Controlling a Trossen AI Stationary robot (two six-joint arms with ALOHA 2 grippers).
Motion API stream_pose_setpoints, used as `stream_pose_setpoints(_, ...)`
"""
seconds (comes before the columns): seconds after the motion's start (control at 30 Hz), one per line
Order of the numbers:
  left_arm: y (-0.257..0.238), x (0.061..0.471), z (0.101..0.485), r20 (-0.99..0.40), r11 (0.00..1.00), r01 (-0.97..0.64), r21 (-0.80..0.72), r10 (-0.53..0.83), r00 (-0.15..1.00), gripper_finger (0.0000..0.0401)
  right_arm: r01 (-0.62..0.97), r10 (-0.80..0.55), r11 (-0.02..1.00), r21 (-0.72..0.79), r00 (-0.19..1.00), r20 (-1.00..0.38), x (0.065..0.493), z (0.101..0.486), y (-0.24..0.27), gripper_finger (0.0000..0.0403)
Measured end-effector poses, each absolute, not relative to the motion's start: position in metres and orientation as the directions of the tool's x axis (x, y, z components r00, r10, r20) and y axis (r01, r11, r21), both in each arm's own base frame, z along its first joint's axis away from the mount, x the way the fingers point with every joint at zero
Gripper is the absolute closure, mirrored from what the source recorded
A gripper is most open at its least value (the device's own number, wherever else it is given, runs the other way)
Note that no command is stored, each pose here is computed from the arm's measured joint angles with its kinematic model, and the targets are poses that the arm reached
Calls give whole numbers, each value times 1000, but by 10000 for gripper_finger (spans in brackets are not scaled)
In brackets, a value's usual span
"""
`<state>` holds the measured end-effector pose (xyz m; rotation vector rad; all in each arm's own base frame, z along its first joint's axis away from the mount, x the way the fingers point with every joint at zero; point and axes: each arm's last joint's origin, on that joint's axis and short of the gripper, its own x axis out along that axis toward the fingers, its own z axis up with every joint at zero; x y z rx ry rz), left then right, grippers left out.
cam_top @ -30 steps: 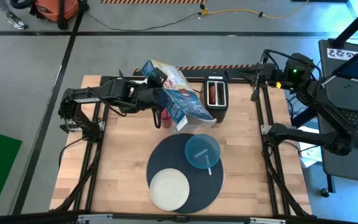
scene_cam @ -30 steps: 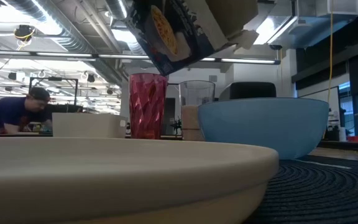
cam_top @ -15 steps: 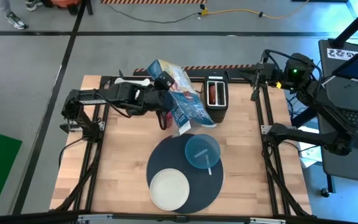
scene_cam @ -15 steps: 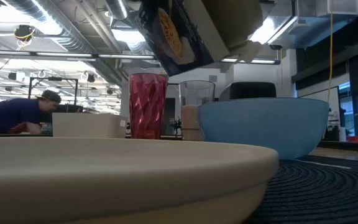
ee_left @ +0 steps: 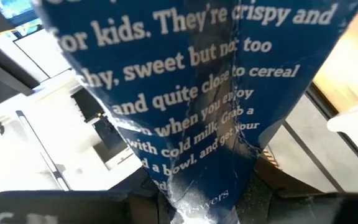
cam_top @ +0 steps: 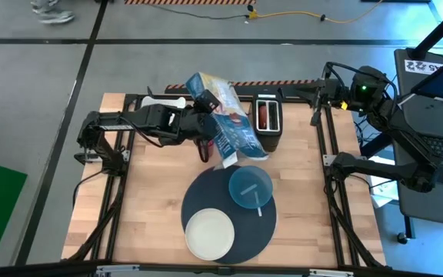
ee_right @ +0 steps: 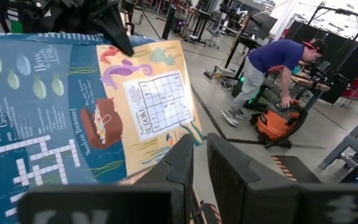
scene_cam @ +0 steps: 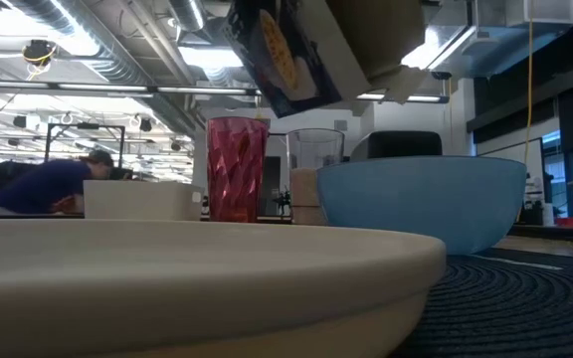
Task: Arrange a breakfast setting
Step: Pour the cereal from the cereal box into the blue bowl
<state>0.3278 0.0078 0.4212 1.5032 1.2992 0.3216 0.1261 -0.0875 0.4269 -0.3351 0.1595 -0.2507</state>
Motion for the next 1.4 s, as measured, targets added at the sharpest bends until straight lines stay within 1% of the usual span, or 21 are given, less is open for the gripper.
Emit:
stream_pose_setpoints(0.27, 5, 328, 422, -389, 151, 538, 830, 847, 362, 285, 215, -268, 914, -343, 957, -114, 126, 427, -87, 352)
stream_pose_setpoints(0.4, 1, 328, 423, -377, 116, 568, 815, 849, 369, 285, 216, -269, 914, -343, 956, -114, 126, 427, -87, 352)
stream_pose_setpoints(0.7, -6, 329, 423, -373, 86, 584, 807, 841, 392, 285, 216, -268, 914, -343, 957, -114, 126, 427, -87, 352)
stream_pose_setpoints(1.03, -6, 329, 424, -368, 75, 591, 803, 842, 393, 285, 215, -268, 914, -343, 957, -114, 126, 427, -88, 352)
stream_pose_setpoints(1.2, -7, 332, 425, -331, 63, 571, 819, 864, 380, 285, 214, -266, 915, -343, 957, -114, 126, 427, -87, 352)
stream_pose_setpoints(1.4, -14, 335, 422, -333, 52, 576, 816, 857, 394, 285, 214, -266, 915, -343, 957, -114, 126, 427, -87, 352)
